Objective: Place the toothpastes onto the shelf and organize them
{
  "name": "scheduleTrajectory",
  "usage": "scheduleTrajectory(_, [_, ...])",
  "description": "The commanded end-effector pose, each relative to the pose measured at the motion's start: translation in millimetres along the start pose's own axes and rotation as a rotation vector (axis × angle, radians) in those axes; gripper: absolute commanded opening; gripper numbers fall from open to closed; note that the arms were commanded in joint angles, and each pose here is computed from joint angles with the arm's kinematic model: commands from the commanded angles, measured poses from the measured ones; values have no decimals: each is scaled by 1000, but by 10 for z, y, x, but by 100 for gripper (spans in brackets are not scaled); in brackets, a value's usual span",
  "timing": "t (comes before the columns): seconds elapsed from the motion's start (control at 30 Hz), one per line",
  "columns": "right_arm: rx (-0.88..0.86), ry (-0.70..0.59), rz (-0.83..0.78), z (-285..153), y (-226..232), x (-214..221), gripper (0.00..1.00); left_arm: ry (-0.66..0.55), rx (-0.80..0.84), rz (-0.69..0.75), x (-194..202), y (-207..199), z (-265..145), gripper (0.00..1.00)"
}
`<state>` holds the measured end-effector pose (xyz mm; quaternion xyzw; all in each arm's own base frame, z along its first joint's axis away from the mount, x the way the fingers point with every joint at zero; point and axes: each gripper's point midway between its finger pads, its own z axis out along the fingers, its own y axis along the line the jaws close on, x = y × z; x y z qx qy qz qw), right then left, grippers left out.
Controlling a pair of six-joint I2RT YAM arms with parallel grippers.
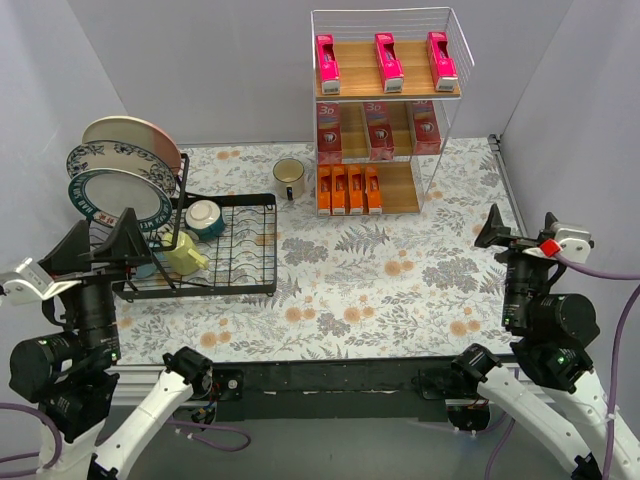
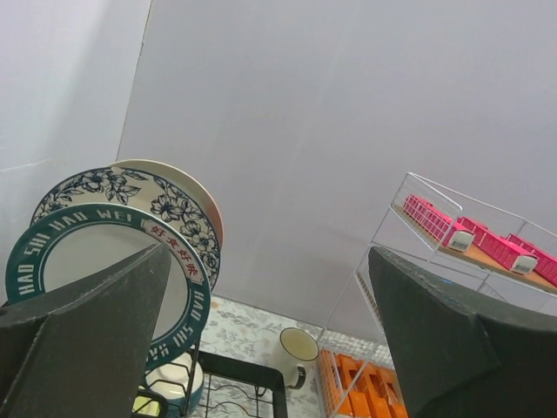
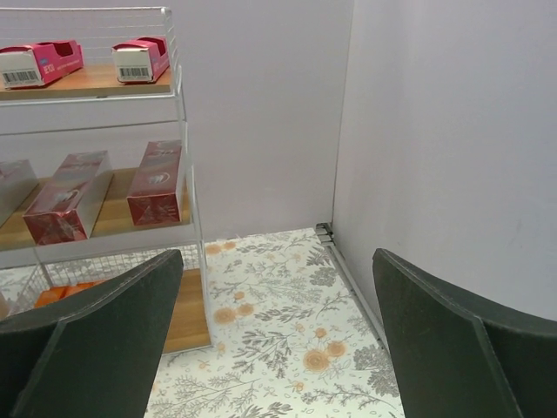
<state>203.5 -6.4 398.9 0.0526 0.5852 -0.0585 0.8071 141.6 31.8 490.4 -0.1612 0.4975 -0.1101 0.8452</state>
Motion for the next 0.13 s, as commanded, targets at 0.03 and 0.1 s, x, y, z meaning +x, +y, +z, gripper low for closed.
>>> scheduleTrajectory(0.03, [60, -40, 12, -16, -155, -137, 99, 1, -37, 39, 64, 53, 45, 98])
scheduleTrajectory(0.1, [58, -52, 24, -26, -163, -157, 98, -18, -19, 39, 21, 34, 33, 98])
